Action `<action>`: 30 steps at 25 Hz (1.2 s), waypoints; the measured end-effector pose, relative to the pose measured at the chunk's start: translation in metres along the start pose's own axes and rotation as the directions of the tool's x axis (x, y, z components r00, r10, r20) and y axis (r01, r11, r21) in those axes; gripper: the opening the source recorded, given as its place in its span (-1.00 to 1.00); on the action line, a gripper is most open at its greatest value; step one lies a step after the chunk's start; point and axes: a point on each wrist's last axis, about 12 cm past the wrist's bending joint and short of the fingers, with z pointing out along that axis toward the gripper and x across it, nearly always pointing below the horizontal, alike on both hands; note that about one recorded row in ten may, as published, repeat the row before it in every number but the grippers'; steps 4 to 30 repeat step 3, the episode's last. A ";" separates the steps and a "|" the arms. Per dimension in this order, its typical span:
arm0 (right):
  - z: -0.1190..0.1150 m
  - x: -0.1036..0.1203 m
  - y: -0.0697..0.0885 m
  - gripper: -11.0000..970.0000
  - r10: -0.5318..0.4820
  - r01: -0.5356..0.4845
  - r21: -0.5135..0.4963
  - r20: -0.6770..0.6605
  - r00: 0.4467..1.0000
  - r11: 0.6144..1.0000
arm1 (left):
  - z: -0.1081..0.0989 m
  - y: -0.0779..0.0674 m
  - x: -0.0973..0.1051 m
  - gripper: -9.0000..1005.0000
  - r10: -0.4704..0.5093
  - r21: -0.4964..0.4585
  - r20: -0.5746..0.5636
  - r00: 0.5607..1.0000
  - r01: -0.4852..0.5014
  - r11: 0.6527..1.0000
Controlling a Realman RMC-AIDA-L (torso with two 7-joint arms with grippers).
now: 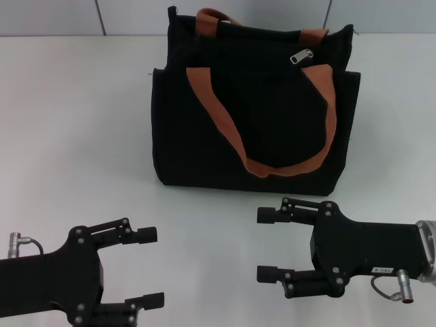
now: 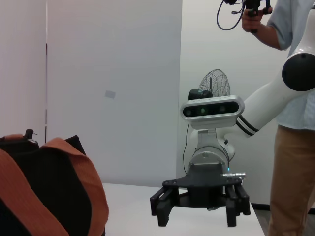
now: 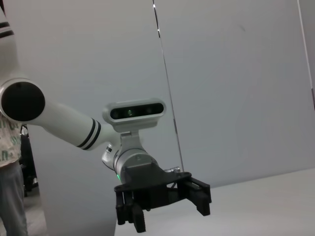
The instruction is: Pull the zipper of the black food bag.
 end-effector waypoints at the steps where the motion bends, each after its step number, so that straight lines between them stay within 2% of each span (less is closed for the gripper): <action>1: 0.000 0.000 0.000 0.64 0.000 0.000 0.000 0.000 1.000 1.000 | 0.000 0.000 0.000 0.56 0.000 0.000 0.000 1.000 0.000 1.000; 30: 0.001 0.001 0.000 0.64 0.003 -0.003 0.005 -0.009 1.000 1.000 | 0.001 0.000 0.000 0.56 0.001 0.000 0.000 1.000 -0.001 1.000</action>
